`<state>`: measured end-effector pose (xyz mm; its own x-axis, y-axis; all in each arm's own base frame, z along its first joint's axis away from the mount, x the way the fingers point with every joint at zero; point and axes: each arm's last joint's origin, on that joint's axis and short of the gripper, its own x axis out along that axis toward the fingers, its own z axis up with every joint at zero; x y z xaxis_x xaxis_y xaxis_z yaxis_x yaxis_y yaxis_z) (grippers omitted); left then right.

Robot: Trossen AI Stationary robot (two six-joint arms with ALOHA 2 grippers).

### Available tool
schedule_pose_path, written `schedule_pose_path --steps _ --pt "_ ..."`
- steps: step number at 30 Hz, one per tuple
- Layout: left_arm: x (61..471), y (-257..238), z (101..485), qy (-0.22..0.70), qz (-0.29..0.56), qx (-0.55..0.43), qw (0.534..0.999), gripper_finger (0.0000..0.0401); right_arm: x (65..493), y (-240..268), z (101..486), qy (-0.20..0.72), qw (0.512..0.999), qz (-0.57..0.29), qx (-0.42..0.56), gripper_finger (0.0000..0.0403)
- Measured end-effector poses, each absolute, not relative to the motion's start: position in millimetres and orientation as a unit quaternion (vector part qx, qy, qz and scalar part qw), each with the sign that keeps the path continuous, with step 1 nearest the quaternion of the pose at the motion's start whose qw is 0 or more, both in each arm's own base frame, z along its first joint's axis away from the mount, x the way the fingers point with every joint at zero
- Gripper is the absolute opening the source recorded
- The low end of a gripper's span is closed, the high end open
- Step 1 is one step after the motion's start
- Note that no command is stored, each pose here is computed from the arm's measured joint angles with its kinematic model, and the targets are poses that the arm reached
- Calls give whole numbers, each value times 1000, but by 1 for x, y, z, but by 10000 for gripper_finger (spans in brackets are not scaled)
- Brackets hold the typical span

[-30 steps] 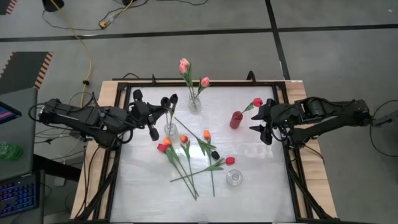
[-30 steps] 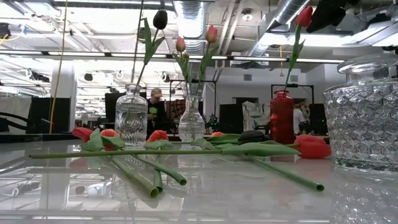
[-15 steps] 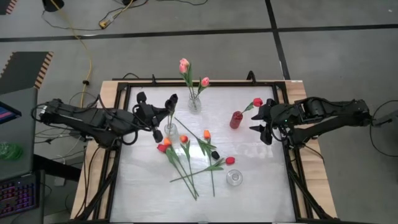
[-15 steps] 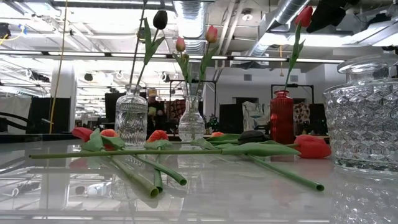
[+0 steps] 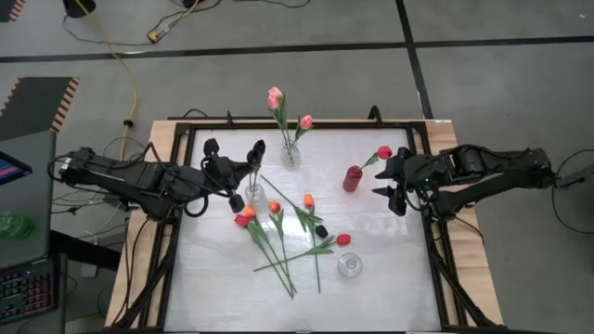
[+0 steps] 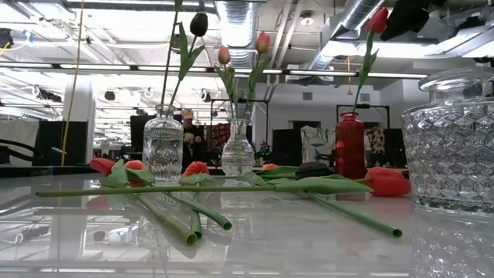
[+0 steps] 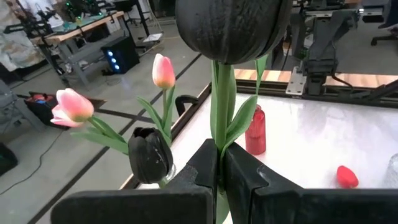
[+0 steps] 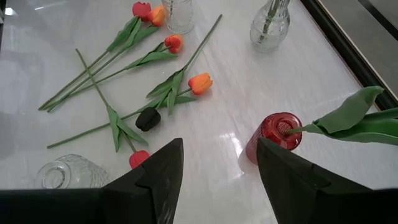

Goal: Sort flowers into vase by color
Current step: Put the black tulip into the middle transparent vase, then put the red tulip into the red vase

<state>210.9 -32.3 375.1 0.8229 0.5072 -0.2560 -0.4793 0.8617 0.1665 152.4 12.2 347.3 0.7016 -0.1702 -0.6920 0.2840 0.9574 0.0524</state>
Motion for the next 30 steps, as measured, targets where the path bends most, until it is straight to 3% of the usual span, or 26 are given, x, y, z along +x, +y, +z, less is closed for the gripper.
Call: schedule_pose_path --steps 6,19,30 --pt "210 -32 376 146 263 47 953 14 152 12 347 366 919 -124 78 230" --pt "208 -31 372 167 263 61 948 122 152 12 347 366 919 -124 78 230" --pt "208 -31 370 183 258 90 944 155 152 12 347 366 919 -124 78 230"
